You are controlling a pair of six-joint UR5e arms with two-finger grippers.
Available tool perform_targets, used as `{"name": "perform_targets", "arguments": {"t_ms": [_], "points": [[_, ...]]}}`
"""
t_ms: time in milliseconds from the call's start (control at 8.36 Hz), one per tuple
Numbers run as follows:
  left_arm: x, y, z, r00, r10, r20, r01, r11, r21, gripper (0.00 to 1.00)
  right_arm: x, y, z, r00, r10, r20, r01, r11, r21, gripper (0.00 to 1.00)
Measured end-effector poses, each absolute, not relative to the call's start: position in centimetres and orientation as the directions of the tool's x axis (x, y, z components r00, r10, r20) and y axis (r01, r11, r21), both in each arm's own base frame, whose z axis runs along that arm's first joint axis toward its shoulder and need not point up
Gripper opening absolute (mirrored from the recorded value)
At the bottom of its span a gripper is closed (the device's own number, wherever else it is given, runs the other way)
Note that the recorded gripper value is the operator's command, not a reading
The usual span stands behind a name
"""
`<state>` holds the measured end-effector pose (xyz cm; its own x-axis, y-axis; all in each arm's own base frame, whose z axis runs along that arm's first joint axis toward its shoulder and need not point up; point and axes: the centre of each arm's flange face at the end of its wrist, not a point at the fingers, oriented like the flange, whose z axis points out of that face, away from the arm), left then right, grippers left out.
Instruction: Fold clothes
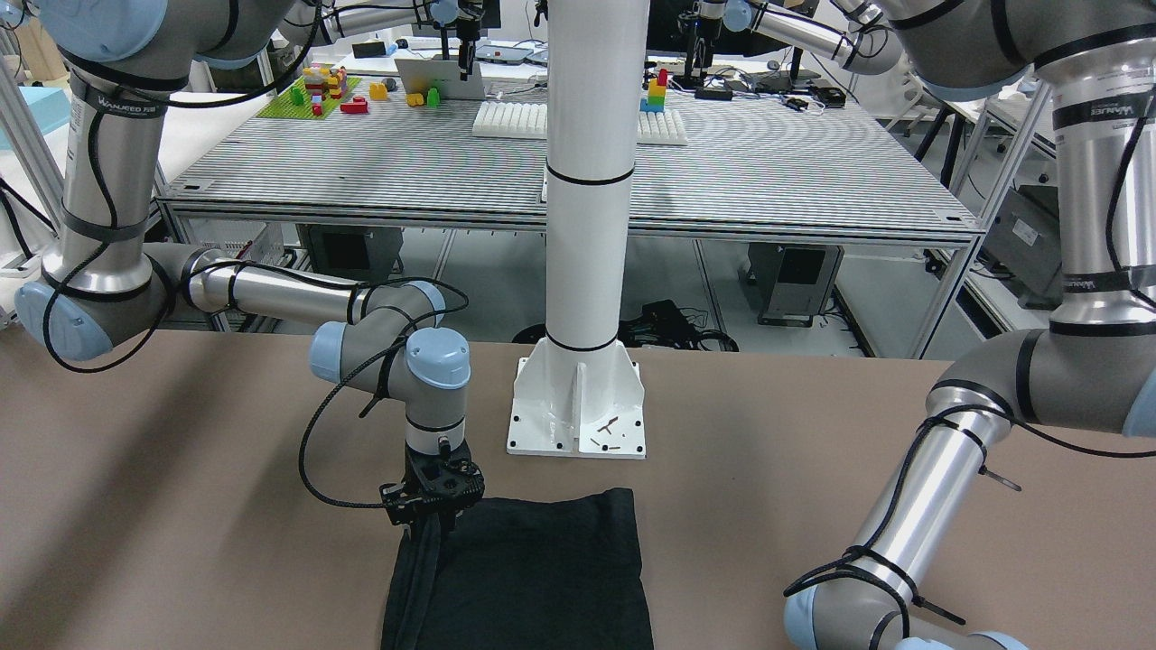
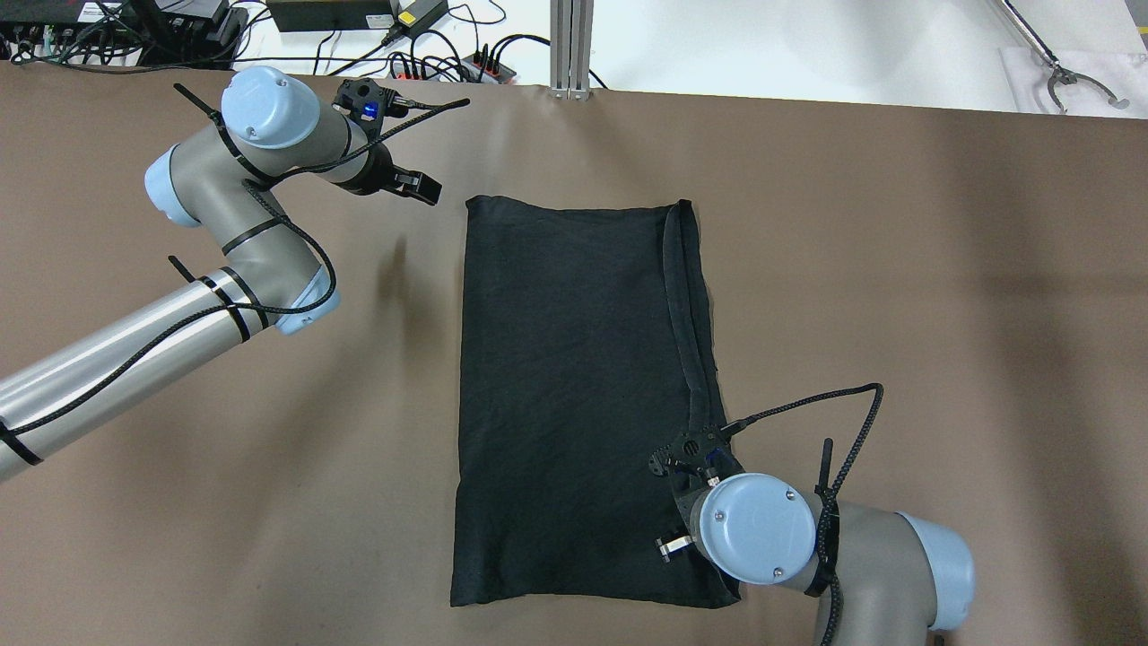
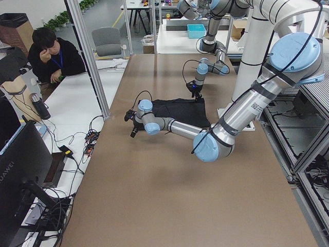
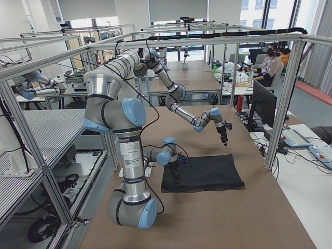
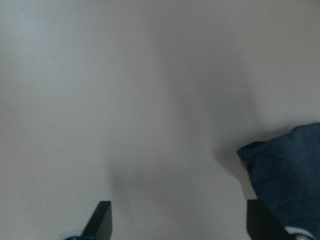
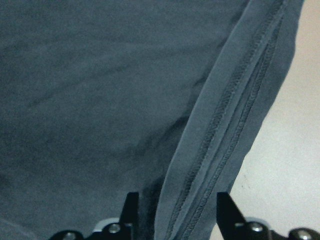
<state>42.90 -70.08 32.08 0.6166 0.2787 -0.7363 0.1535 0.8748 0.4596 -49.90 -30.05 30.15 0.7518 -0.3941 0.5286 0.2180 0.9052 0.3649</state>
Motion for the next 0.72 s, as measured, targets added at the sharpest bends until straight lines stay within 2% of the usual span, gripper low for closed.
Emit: {"name": "perform_targets", "arguments": {"t_ms": [478, 717], "points": [[42.9, -70.1, 32.2, 0.618, 0.278, -0.736, 0.154, 0.875, 0.460, 0.95, -50.3, -28.9, 30.2, 0.752, -0.413, 0.514, 0.230, 0.895, 0.383, 0.22], [42.9, -70.1, 32.2, 0.618, 0.278, -0.735, 0.154, 0.875, 0.460, 0.95, -50.5, -28.6, 30.4, 0.752, -0.416, 0.511, 0.233, 0.893, 0.384, 0.02]]}}
